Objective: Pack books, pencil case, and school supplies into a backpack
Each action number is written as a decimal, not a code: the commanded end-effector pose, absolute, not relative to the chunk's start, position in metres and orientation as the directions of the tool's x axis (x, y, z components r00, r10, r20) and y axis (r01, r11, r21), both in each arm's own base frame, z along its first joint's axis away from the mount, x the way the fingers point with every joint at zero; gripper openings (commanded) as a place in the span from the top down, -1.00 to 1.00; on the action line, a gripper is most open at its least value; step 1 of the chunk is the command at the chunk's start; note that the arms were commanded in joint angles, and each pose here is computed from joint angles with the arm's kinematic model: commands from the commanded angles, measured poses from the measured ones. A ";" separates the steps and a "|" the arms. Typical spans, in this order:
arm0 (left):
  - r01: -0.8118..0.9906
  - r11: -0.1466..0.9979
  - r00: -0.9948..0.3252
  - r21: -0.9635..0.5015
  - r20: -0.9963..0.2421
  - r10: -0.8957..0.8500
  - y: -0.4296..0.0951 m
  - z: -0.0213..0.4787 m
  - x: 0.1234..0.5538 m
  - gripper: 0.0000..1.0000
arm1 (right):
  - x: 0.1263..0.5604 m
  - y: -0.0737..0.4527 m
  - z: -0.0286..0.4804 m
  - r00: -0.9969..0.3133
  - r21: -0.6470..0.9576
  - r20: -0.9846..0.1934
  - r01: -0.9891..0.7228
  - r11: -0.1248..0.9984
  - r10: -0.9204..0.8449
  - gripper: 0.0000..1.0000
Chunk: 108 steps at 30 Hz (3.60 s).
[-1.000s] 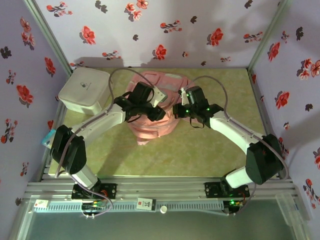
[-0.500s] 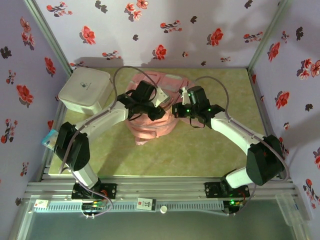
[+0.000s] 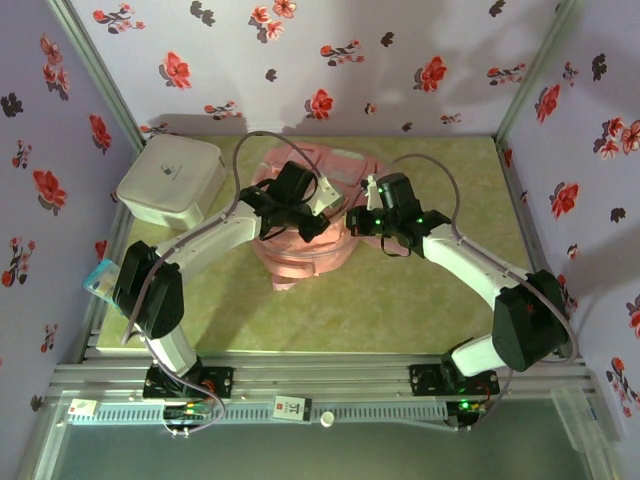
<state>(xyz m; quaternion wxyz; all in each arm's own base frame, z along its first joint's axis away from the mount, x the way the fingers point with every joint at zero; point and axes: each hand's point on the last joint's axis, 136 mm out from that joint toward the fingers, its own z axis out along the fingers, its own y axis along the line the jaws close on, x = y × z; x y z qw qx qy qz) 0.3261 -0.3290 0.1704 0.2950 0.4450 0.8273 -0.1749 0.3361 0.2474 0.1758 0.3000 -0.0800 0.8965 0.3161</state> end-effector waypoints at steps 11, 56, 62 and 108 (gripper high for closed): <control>0.856 0.515 -0.444 -0.038 -0.564 0.696 -0.311 0.154 0.306 1.00 | 0.386 0.174 0.165 -0.762 0.394 -0.592 0.012 0.919 0.263 1.00; 0.636 0.698 -0.648 -0.328 -0.719 0.252 -0.281 0.209 0.343 -0.24 | 0.370 0.233 0.187 -0.831 0.574 -0.547 -0.289 0.766 0.096 -0.24; 0.455 0.809 -0.728 -0.372 -0.679 0.097 -0.247 0.192 0.366 -0.35 | 0.371 0.252 0.169 -0.845 0.544 -0.535 -0.335 0.769 0.010 -0.29; 0.349 0.843 -0.757 -0.409 -0.653 -0.004 -0.244 0.195 0.394 -0.43 | 0.313 0.250 0.118 -0.834 0.341 -0.463 -0.480 0.808 -0.300 0.35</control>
